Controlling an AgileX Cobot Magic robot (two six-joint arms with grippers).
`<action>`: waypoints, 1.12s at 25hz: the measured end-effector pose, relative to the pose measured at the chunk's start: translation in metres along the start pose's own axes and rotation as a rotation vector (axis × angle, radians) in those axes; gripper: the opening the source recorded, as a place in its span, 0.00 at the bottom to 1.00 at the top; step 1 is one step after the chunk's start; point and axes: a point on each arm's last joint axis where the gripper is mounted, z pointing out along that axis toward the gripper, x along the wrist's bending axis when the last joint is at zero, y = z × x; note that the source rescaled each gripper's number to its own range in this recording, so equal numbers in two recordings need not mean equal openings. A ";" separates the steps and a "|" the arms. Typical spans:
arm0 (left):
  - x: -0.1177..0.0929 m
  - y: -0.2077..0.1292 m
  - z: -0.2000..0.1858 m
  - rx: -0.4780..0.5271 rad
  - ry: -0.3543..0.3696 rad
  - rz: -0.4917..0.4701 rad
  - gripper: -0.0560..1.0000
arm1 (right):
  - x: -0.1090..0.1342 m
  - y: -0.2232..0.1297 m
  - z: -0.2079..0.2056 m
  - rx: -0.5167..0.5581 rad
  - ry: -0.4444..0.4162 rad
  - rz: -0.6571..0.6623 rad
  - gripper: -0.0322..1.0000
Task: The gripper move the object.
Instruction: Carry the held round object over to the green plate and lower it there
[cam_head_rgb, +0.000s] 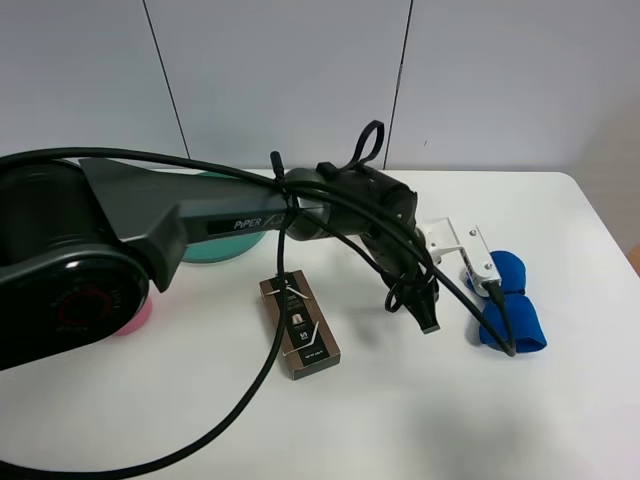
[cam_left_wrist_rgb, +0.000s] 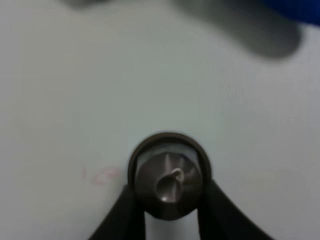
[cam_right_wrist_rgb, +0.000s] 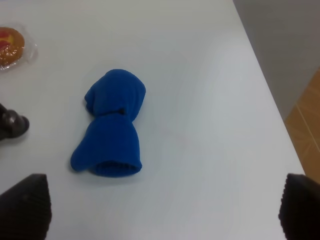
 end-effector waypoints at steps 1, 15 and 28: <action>0.002 0.006 -0.011 -0.018 0.007 0.002 0.05 | 0.000 0.000 0.000 0.000 0.000 0.000 1.00; 0.040 -0.002 -0.071 0.057 0.000 -0.221 0.05 | 0.000 0.000 0.000 0.000 0.000 0.000 1.00; 0.178 -0.103 -0.144 0.147 0.279 -0.643 0.05 | 0.000 0.000 0.000 0.000 0.000 0.000 1.00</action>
